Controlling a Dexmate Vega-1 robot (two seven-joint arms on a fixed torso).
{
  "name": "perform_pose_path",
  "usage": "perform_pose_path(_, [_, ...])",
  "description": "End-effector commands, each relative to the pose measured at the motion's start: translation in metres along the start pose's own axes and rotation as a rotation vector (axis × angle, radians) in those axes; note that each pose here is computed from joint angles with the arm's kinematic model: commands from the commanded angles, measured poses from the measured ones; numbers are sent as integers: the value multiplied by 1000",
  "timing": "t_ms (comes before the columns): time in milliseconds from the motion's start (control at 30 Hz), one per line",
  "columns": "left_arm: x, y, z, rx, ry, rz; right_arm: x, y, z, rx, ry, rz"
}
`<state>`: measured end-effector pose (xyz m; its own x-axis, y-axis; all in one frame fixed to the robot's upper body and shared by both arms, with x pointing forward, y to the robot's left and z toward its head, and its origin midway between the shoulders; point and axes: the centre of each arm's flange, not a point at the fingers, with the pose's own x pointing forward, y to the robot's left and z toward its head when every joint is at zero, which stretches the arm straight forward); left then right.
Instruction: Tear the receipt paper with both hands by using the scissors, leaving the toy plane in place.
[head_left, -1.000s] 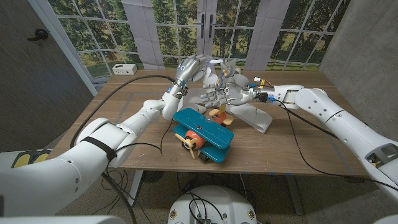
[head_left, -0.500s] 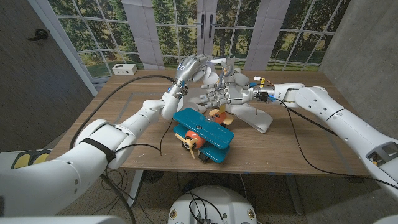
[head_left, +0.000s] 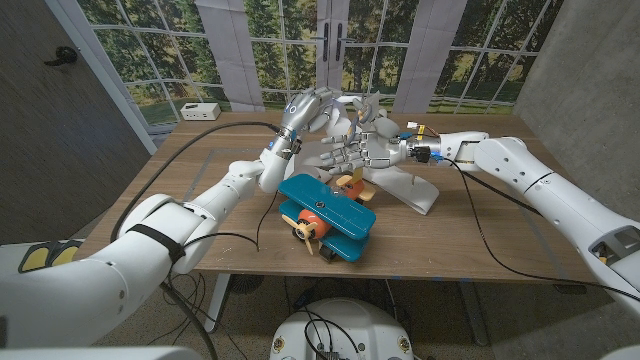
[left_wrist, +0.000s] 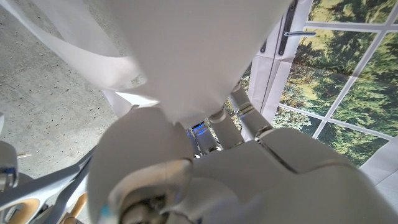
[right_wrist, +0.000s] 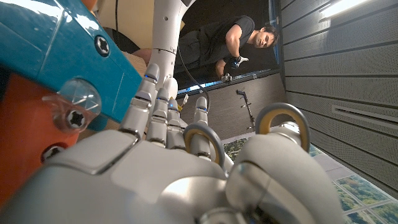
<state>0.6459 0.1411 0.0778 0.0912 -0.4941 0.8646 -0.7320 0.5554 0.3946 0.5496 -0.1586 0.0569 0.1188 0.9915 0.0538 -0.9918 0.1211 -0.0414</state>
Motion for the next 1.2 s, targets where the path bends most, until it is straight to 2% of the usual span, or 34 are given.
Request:
perform_pose_path(33, [1, -1, 1, -1, -12, -7, -1, -1, -2, 7, 11, -10])
perform_pose_path(600, [-2, -2, 3, -3, -30, -23, -3, -1, -1, 7, -1, -22])
perform_pose_path(1200, [-3, -1, 6, -7, -45, -22, -3, 2, -6, 12, 30, -36])
